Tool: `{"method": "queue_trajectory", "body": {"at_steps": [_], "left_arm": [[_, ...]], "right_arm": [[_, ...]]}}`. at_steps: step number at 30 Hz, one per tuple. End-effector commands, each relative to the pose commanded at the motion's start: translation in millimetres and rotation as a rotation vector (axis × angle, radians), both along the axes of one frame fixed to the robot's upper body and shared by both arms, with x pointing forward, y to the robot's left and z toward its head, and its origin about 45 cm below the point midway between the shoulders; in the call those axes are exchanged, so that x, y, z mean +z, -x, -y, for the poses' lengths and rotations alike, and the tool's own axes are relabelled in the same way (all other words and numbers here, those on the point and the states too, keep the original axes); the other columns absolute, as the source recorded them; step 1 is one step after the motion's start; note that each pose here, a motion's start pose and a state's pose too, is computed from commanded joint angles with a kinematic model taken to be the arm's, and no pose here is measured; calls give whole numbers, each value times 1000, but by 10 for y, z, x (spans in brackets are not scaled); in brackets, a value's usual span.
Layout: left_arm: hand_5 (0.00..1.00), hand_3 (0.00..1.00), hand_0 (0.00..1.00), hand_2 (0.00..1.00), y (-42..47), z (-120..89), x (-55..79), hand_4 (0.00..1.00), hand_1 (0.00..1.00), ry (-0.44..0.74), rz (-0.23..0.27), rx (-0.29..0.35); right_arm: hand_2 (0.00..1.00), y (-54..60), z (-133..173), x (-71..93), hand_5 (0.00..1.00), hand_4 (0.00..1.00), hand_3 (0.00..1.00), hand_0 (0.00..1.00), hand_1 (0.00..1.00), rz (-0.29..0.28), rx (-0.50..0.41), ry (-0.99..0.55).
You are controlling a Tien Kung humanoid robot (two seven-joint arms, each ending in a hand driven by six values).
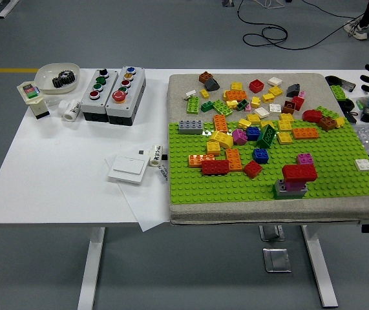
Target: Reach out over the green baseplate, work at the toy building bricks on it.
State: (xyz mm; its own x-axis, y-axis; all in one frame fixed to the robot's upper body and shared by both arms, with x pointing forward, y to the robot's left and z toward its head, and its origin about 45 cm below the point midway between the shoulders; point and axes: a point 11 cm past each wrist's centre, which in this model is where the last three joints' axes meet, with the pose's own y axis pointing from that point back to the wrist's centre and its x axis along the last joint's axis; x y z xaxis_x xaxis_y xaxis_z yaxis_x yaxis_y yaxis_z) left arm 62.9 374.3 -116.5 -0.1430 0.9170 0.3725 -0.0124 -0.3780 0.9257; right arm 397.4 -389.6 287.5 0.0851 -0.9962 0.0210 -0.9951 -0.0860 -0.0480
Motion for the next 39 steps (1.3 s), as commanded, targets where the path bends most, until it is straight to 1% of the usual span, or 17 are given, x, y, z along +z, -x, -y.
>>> {"method": "queue_trajectory", "body": {"at_steps": [7,8,12,20,26,32,39], "left_arm": [[611,548,602,645,-7,3,0,560,681,2,0,-2],[610,548,601,645,-14,5,0,559,681,1,1,-3],[610,548,601,645,-32,26,-3,559,681,1,6,9],[610,547,601,644,-49,28,-1,559,681,4,9,5],[610,547,602,645,-2,12,-4,559,680,2,-1,2],[610,547,601,644,34,-11,-4,559,680,1,-13,-15],[609,547,601,645,48,-28,-1,559,680,-1,-22,-28]], "right_arm": [[861,-1,30,-5,889,998,870,906,836,-3,-7,7],[862,-3,31,0,905,998,867,905,837,-2,-8,8],[862,-8,31,17,905,998,867,905,837,6,-10,10],[864,-14,26,17,903,998,859,903,841,10,-8,16],[872,-4,13,-41,903,998,859,908,845,-1,-4,20],[869,21,36,-88,900,998,854,910,846,-6,-16,12],[870,37,44,-133,891,998,852,910,850,-12,-22,9]]}}
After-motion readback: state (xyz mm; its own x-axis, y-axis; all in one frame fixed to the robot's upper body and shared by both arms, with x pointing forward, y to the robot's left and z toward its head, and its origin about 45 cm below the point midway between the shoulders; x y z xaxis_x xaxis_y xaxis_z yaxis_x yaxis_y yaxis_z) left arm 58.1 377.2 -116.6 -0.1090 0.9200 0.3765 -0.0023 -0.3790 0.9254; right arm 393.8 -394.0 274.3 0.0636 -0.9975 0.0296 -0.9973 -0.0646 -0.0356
